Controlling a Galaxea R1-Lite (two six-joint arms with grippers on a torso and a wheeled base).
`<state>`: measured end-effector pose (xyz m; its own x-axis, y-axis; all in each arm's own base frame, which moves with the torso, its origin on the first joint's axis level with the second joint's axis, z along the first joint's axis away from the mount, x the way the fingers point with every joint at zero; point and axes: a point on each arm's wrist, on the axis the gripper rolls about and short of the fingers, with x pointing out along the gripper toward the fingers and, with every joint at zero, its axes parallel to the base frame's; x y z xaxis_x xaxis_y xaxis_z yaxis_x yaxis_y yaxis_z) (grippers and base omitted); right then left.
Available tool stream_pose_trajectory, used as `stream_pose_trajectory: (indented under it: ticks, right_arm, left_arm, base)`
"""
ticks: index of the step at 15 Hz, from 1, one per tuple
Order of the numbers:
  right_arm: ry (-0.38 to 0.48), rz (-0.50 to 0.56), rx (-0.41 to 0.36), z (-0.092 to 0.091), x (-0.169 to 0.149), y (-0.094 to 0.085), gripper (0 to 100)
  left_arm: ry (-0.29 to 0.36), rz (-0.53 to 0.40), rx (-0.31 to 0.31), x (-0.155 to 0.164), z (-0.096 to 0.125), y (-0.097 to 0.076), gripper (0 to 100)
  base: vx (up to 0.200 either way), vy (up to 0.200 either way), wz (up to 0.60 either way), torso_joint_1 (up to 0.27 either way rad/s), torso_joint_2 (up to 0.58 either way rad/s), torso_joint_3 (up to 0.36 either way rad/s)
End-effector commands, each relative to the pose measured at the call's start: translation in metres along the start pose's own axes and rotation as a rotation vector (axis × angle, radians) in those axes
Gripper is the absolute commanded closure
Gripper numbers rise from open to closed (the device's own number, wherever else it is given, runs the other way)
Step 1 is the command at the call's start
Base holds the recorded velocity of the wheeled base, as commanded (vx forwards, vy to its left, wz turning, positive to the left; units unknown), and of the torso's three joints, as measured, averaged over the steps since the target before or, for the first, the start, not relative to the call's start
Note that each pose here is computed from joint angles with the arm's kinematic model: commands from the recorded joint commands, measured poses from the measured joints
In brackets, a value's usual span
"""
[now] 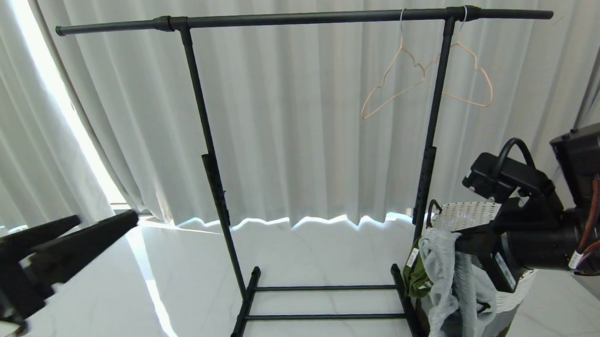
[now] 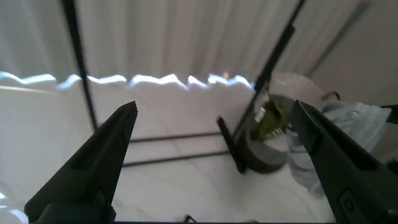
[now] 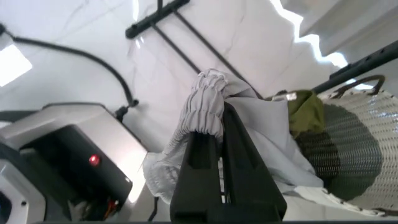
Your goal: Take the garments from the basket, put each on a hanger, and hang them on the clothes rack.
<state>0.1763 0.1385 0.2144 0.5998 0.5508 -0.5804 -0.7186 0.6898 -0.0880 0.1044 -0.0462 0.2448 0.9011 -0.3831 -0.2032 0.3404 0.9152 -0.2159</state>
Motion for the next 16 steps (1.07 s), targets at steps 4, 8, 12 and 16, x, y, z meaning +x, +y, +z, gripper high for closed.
stream_pose_trajectory:
  ticks: [4,8,12,16]
  right_arm:
    - [-0.078,-0.016,0.040,0.019,-0.007,-0.004,100]
    - [-0.124,-0.020,0.080,0.028,-0.015,-0.005,100]
    - [-0.162,-0.024,0.079,0.029,-0.028,-0.004,100]
    - [-0.176,-0.024,0.079,0.029,-0.033,-0.004,100]
  left_arm:
    - [0.466,-0.293,0.037,0.132,-0.091,-0.146,0]
    - [0.536,-0.338,0.082,0.162,-0.155,-0.179,0]
    - [0.542,-0.307,0.037,0.193,-0.192,-0.180,0]
    - [0.465,-0.245,-0.060,0.229,-0.228,-0.176,0]
  base:
    - [0.000,0.000,0.00,0.000,0.00,0.000]
    - [0.000,0.000,0.00,0.000,0.00,0.000]
    - [0.000,0.000,0.00,0.000,0.00,0.000]
    - [0.000,0.000,0.00,0.000,0.00,0.000]
